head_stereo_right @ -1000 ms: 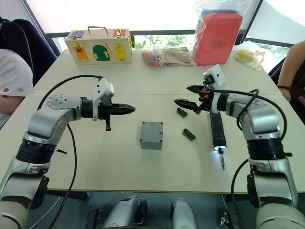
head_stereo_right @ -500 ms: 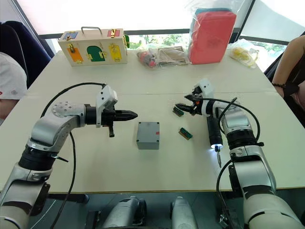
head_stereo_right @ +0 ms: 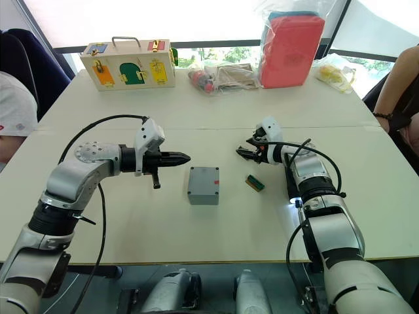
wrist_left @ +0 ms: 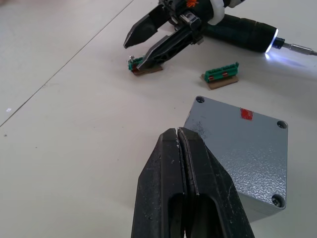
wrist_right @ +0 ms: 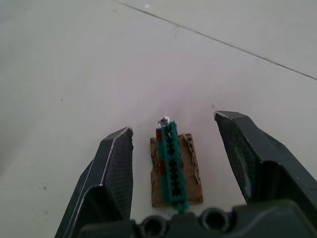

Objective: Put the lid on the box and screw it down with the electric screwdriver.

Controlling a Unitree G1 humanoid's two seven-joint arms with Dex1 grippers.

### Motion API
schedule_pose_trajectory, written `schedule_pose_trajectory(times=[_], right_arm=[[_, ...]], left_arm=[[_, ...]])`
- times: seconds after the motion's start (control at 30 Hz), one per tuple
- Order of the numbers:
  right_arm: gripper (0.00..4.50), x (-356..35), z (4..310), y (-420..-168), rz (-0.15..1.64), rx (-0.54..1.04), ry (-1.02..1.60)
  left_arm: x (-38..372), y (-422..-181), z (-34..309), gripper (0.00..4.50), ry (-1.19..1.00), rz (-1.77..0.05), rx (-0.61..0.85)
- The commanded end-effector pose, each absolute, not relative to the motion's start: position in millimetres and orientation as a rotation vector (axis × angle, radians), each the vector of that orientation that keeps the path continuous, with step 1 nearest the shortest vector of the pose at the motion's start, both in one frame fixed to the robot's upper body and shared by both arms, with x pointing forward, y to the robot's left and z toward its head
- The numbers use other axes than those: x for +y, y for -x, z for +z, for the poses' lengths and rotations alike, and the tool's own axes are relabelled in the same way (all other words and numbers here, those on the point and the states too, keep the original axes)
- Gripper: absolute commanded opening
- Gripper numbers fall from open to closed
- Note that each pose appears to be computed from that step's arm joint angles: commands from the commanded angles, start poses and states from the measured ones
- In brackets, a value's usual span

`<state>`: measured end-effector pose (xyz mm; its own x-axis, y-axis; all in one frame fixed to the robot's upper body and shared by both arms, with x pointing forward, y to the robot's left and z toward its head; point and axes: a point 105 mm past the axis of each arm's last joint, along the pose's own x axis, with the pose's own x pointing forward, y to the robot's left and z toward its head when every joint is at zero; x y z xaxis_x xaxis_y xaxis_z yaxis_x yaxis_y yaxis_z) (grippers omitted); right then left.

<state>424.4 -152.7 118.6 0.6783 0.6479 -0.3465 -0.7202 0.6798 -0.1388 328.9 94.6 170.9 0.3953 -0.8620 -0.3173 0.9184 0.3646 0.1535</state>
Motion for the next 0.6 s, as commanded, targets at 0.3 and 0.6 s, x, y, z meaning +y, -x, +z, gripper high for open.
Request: schedule_pose_trajectory(times=[0.3,0.6], right_arm=[[2.35,-150.8,136.6,-431.0,0.769,0.222,0.268],[0.11,-147.8,132.1,-430.4,0.774,0.233,0.264]], left_arm=[[90.6,-325.3,176.3,0.0,-0.34,-1.164,0.159],[90.6,-324.7,174.2,0.0,-0.338,-1.165,0.167]])
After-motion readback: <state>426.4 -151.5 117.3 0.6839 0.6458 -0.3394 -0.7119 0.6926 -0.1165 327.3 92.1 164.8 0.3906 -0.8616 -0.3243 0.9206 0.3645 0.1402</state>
